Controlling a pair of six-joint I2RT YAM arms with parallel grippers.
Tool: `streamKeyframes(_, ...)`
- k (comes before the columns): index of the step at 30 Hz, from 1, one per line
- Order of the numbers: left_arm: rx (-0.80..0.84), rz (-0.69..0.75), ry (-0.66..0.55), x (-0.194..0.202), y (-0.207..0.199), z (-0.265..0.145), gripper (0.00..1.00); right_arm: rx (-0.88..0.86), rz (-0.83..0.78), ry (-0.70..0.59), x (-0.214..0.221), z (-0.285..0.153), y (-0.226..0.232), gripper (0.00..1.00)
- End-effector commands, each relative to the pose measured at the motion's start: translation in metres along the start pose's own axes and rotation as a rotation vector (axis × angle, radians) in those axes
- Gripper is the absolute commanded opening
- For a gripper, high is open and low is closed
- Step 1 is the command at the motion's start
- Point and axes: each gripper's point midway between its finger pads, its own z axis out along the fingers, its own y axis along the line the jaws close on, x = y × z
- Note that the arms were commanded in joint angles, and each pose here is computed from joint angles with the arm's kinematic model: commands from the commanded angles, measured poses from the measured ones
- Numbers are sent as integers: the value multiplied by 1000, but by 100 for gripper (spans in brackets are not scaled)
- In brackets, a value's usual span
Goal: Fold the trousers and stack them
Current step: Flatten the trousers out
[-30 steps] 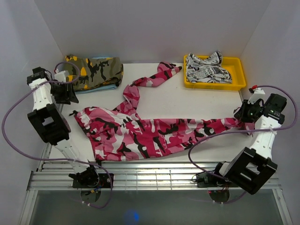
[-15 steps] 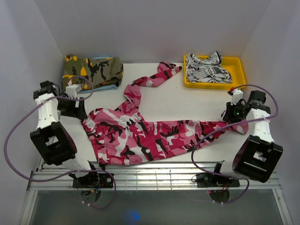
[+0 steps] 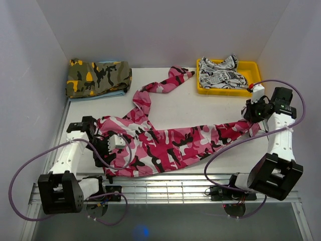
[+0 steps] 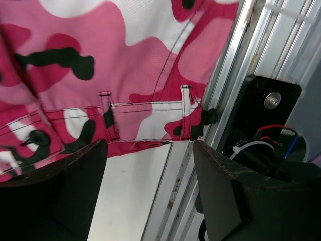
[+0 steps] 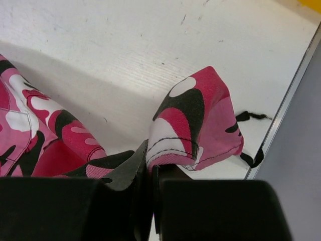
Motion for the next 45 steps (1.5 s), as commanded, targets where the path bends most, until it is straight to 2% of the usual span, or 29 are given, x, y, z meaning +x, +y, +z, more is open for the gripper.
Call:
streamKeyframes(1, 54, 95, 108, 14, 7, 21, 79, -12, 28, -54, -29, -5, -6, 8)
streamKeyframes(3, 58, 94, 150, 16, 13, 35, 79, -31, 50, -65, -33, -2, -6, 8)
streamKeyframes(5, -43, 33, 191, 23, 41, 51, 72, -48, 56, -88, -42, -3, -5, 8)
streamKeyframes(6, -74, 6, 217, 28, 50, 55, 67, -59, 58, -91, -44, -3, -3, 8)
streamKeyframes(7, -108, -48, 246, 35, 64, 66, 55, -66, 58, -96, -46, -3, -2, 8)
streamKeyframes(8, -159, -80, 306, 46, 79, 63, 48, -64, 53, -105, -50, -5, -2, 8)
streamKeyframes(9, -182, -106, 315, 49, 90, 63, 42, -64, 53, -112, -52, -4, -2, 8)
streamKeyframes(13, -305, -225, 238, 41, 160, 46, 27, -91, 44, -117, -56, 2, 4, 8)
streamKeyframes(14, -366, -289, 211, 43, 193, 26, 21, -102, 38, -116, -57, 3, 6, 8)
streamKeyframes(16, -356, -311, 177, 38, 205, 11, 18, -158, 15, -114, -57, 4, 21, 8)
streamKeyframes(17, -334, -255, 176, 38, 208, 0, 18, -182, 0, -113, -58, 5, 27, 8)
streamKeyframes(18, -343, -182, 105, 14, 218, -21, 20, -205, -18, -114, -58, 3, 34, 8)
streamKeyframes(19, -286, -161, 74, 3, 205, -32, 23, -253, -50, -125, -60, 2, 47, 8)
streamKeyframes(20, -312, -126, 13, -16, 210, -48, 29, -284, -55, -125, -59, -1, 57, 8)
streamKeyframes(21, -400, -93, -76, -50, 226, -84, 53, -298, -81, -150, -62, -8, 64, 8)
streamKeyframes(22, -405, -79, -195, -82, 229, -95, 65, -318, -84, -160, -59, -8, 73, 8)
streamKeyframes(23, -414, -64, -260, -112, 232, -103, 71, -301, -106, -193, -65, -10, 73, 8)
streamKeyframes(24, -431, -139, -335, -139, 240, -114, 78, -281, -137, -234, -71, -20, 78, 8)
streamKeyframes(25, -479, -129, -387, -163, 255, -119, 79, -282, -136, -245, -67, -20, 82, 8)
streamKeyframes(26, -460, -104, -421, -196, 253, -108, 80, -274, -130, -266, -69, -24, 85, 8)
streamKeyframes(28, -486, -155, -516, -232, 274, -96, 83, -236, -176, -352, -81, -40, 90, 8)
streamKeyframes(30, -517, -181, -537, -261, 287, -72, 84, -208, -197, -412, -85, -52, 97, 8)
streamKeyframes(31, -556, -216, -554, -282, 307, -53, 85, -204, -198, -423, -83, -54, 99, 8)
streamKeyframes(34, -604, -263, -576, -309, 340, -23, 87, -166, -227, -480, -87, -68, 104, 8)
streamKeyframes(35, -608, -291, -584, -322, 358, -1, 91, -161, -227, -489, -87, -70, 105, 8)
streamKeyframes(38, -707, -333, -574, -332, 402, 34, 94, -167, -207, -490, -86, -73, 109, 8)
streamKeyframes(41, -825, -358, -567, -331, 430, 48, 98, -178, -177, -470, -85, -70, 108, 8)
streamKeyframes(43, -923, -356, -520, -320, 447, 70, 98, -181, -165, -464, -85, -69, 108, 8)
streamKeyframes(45, -928, -321, -416, -299, 451, 104, 98, -181, -158, -463, -86, -69, 106, 8)
